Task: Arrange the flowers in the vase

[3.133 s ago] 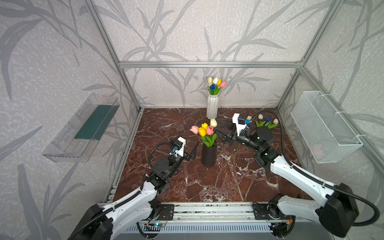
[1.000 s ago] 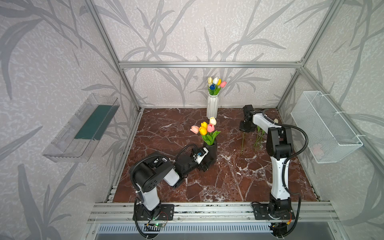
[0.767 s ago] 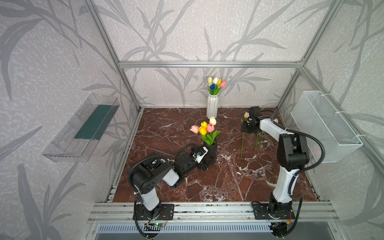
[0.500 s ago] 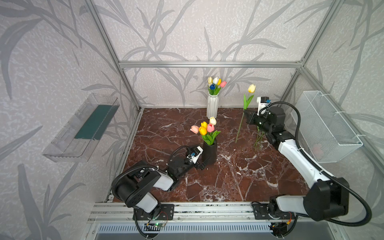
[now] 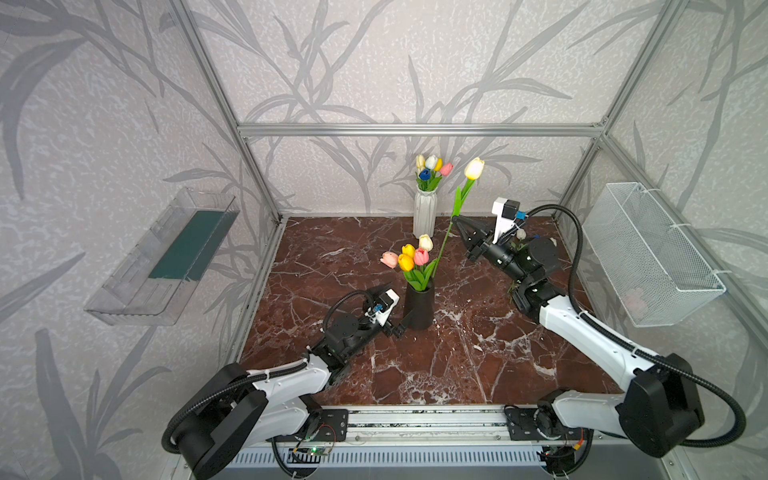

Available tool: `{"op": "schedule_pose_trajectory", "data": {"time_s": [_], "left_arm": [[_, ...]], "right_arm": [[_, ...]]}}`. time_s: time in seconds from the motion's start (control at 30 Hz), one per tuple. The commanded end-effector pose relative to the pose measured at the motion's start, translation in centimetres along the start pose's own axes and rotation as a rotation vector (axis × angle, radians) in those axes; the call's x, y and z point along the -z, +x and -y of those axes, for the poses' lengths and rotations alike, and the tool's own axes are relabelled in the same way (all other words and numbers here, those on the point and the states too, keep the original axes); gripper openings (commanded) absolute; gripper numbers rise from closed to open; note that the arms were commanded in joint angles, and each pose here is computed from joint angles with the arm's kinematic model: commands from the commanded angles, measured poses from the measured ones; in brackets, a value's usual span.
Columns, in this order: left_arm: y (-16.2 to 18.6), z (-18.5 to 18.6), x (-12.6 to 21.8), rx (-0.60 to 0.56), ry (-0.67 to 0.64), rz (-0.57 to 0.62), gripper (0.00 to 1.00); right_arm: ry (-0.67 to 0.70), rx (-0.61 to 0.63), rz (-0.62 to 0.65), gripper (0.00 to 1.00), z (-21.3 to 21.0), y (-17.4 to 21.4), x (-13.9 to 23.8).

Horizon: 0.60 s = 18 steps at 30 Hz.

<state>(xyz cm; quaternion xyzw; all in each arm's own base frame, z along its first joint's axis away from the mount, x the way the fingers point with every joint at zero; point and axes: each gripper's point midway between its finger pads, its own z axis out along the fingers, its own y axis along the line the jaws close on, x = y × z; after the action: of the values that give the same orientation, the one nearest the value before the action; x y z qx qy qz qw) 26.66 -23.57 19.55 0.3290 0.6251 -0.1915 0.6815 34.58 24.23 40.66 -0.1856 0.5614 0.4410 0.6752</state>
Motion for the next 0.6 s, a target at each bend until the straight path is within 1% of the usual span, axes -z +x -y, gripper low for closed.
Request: {"op": "schedule_pose_trajectory", "data": {"time_s": [0.0, 0.3, 0.5, 0.57], "left_arm": [[0.7, -0.2, 0.4, -0.022, -0.014, -0.022, 0.97], [1.2, -0.4, 0.0, -0.037, -0.029, -0.039, 0.97], [1.6, -0.4, -0.3, -0.037, -0.031, -0.038, 0.97], [1.7, -0.4, -0.3, -0.031, -0.032, -0.037, 0.97]], "right_arm": [[-0.022, 0.039, 0.065, 0.00, -0.9, -1.2, -0.2], [-0.014, -0.001, 0.014, 0.00, -0.9, 1.2, 0.1], [-0.029, -0.003, -0.072, 0.00, -1.2, 4.6, 0.8], [-0.023, 0.004, -0.077, 0.00, -1.4, 4.8, 1.0]]}}
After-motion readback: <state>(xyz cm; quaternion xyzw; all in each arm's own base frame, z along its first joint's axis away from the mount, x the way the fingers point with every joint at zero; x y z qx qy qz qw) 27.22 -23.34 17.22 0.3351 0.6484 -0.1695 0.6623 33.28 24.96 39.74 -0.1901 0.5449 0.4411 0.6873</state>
